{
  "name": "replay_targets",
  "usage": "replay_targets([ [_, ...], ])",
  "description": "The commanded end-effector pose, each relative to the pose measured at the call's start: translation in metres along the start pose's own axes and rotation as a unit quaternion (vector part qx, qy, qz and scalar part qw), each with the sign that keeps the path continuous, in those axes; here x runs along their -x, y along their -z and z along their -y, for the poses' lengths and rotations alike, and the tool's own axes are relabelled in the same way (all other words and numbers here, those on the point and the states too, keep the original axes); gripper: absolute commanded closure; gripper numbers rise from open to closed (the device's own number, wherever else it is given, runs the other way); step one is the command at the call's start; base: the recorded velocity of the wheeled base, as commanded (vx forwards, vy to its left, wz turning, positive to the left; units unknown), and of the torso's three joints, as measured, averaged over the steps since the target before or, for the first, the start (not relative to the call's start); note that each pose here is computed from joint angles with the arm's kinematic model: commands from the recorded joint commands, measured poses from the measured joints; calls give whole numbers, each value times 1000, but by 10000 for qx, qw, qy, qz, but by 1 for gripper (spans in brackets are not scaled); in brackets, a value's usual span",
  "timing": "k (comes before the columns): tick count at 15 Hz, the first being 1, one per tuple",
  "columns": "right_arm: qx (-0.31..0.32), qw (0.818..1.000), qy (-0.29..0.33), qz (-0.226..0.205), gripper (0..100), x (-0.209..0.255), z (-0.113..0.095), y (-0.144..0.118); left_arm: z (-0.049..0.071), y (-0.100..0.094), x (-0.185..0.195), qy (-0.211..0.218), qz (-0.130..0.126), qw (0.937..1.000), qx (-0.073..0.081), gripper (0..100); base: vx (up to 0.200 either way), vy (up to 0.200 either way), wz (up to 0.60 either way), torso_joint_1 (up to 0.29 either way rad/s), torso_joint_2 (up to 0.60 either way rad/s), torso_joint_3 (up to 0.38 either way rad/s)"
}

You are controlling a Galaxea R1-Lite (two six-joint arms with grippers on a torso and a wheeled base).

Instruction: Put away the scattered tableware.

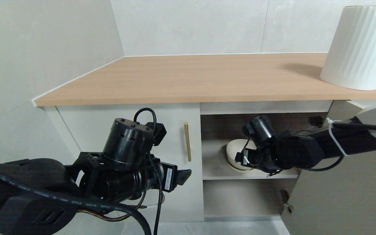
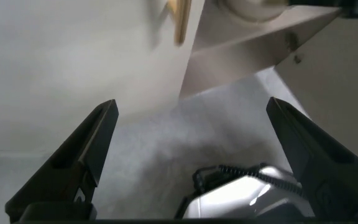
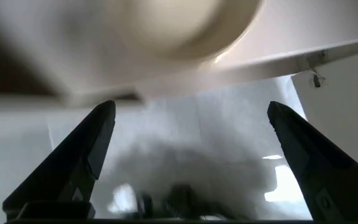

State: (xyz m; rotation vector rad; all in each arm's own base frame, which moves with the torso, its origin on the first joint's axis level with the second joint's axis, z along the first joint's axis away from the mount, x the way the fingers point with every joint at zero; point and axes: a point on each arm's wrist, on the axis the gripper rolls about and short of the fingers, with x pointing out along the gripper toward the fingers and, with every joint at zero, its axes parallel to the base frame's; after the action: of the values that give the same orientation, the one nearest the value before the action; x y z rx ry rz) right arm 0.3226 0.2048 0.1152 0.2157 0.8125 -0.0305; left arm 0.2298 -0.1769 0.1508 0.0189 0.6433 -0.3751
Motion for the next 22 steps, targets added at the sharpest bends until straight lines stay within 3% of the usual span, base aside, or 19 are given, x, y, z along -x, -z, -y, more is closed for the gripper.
replay_targets([
  [1, 294, 9990, -345, 50, 0, 54, 5, 13, -4, 8, 8, -22, -59, 10000, -8, 0, 0, 0, 0, 0, 0, 0],
  [4, 453, 9982, -284, -262, 0, 80, 36, 43, -8, 13, 18, -20, -52, 10000, -6, 0, 0, 0, 0, 0, 0, 0],
  [8, 695, 9954, -552, -355, 0, 112, 50, 66, -9, 16, 24, -8, -31, 10000, -6, 0, 0, 0, 0, 0, 0, 0],
  [22, 770, 9943, -554, -495, 0, 107, 48, 70, -9, 16, 23, -10, -38, 10000, 23, 0, -200, 0, 0, 2, 1, 3],
])
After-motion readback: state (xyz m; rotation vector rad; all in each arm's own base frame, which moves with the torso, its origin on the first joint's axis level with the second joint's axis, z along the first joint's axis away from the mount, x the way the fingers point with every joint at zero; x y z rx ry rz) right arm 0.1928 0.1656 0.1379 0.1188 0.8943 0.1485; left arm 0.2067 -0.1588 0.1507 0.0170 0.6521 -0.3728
